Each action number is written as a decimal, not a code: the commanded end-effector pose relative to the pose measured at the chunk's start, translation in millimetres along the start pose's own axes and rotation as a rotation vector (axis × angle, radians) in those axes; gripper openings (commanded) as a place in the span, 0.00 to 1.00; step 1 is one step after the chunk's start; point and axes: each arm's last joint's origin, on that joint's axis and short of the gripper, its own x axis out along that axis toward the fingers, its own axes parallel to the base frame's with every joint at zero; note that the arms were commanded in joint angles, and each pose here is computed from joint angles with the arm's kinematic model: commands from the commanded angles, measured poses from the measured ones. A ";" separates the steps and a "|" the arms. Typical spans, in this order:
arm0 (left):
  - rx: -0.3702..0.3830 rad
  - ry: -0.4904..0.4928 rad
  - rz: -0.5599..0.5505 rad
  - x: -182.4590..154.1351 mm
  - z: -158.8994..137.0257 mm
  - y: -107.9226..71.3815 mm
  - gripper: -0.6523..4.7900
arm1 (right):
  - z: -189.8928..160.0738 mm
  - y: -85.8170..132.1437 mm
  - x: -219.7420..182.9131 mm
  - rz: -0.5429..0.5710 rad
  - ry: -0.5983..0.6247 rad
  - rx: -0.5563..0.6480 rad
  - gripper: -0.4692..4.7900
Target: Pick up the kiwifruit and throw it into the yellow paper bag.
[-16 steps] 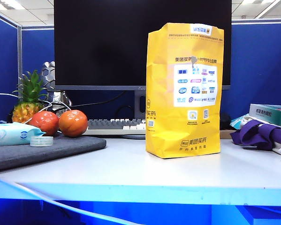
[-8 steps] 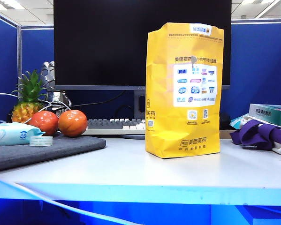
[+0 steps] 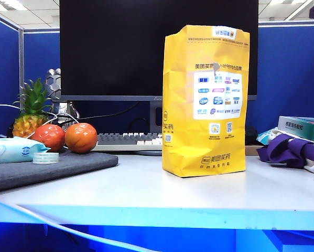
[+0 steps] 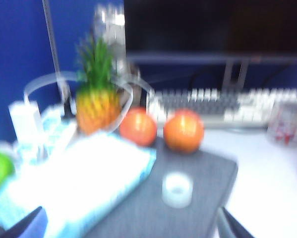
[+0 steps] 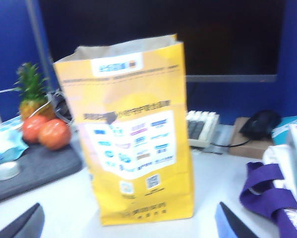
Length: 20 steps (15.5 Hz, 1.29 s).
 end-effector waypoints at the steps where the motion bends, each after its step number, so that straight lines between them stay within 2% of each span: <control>1: 0.003 0.042 -0.005 3.1 -16.6 -1.0 1.00 | -10.3 -1.2 0.9 -0.005 0.022 0.006 1.00; 5: 0.000 0.037 -0.008 3.5 -17.6 -1.1 1.00 | -31.9 -3.6 1.8 -0.013 0.084 0.016 1.00; 8: 0.004 0.067 -0.008 4.7 -27.3 -1.5 1.00 | -45.6 -5.1 1.7 -0.019 0.122 0.020 1.00; 12: 0.001 0.117 -0.010 5.9 -42.5 -2.1 1.00 | -43.5 -4.6 1.9 -0.013 0.094 0.083 1.00; 16: -0.020 0.192 -0.016 4.8 -49.7 -2.4 1.00 | -49.0 -5.2 1.3 -0.022 0.151 0.101 1.00; 20: -0.019 0.194 -0.016 4.8 -49.9 -2.4 1.00 | -49.7 -5.2 1.1 -0.025 0.158 0.102 1.00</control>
